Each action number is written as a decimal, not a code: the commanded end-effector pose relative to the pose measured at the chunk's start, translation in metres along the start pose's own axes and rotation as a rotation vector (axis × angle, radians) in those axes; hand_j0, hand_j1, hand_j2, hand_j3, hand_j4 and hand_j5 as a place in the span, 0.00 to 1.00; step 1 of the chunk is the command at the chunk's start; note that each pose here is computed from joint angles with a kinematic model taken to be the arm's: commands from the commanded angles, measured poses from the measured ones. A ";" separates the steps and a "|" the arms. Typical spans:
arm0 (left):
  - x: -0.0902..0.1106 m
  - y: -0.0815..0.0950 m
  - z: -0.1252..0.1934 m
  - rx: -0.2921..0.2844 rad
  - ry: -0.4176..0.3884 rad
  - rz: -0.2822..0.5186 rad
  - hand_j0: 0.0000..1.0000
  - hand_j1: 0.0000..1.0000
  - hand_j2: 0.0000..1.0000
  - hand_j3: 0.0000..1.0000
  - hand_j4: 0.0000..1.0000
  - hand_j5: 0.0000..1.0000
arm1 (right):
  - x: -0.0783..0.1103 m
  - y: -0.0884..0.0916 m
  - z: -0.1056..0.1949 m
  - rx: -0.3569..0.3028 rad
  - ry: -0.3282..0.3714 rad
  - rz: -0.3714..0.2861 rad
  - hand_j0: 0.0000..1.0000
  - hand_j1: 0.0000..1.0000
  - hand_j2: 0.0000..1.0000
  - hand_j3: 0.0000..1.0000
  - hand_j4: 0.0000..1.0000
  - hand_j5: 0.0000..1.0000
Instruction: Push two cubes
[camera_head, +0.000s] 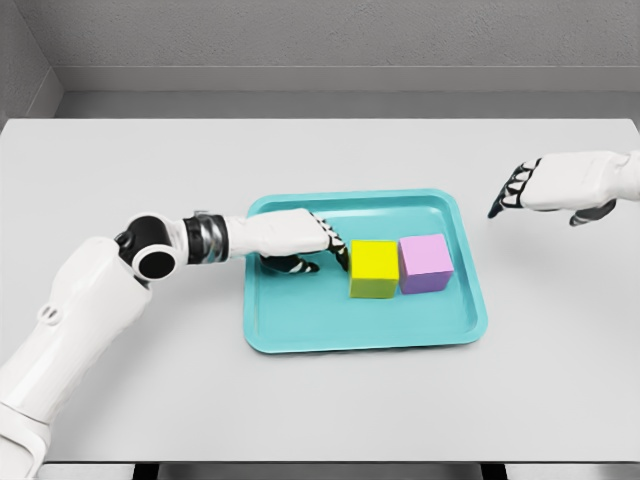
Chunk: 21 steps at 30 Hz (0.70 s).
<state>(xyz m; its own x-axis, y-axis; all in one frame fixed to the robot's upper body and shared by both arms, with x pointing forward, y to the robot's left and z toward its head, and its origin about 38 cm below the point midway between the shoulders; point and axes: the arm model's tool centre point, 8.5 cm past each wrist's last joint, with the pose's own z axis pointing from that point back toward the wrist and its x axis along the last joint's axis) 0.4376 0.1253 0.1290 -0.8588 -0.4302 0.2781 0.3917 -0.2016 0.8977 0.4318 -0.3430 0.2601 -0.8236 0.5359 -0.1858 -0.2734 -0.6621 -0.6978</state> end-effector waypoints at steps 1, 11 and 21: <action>-0.003 -0.001 0.005 0.001 0.008 0.009 0.61 0.61 0.61 0.61 0.61 0.61 | -0.002 -0.001 0.002 -0.009 0.006 -0.012 0.56 0.56 0.56 0.56 0.56 0.56; -0.009 0.000 0.015 -0.003 0.024 0.007 0.61 0.61 0.61 0.61 0.61 0.61 | 0.005 0.002 -0.009 0.003 -0.027 -0.012 0.12 0.12 0.12 0.12 0.12 0.12; -0.003 -0.002 0.006 -0.008 0.001 0.008 0.61 0.61 0.61 0.61 0.61 0.61 | 0.021 0.006 -0.032 0.032 -0.089 -0.005 0.14 0.14 0.14 0.14 0.14 0.14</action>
<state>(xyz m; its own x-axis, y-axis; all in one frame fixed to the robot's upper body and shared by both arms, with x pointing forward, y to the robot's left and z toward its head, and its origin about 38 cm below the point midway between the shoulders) 0.4376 0.1344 0.1282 -0.8556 -0.4368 0.2777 0.3977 -0.2115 0.8928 0.4302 -0.3234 0.2365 -0.8561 0.4994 -0.1329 -0.2860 -0.6721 -0.6830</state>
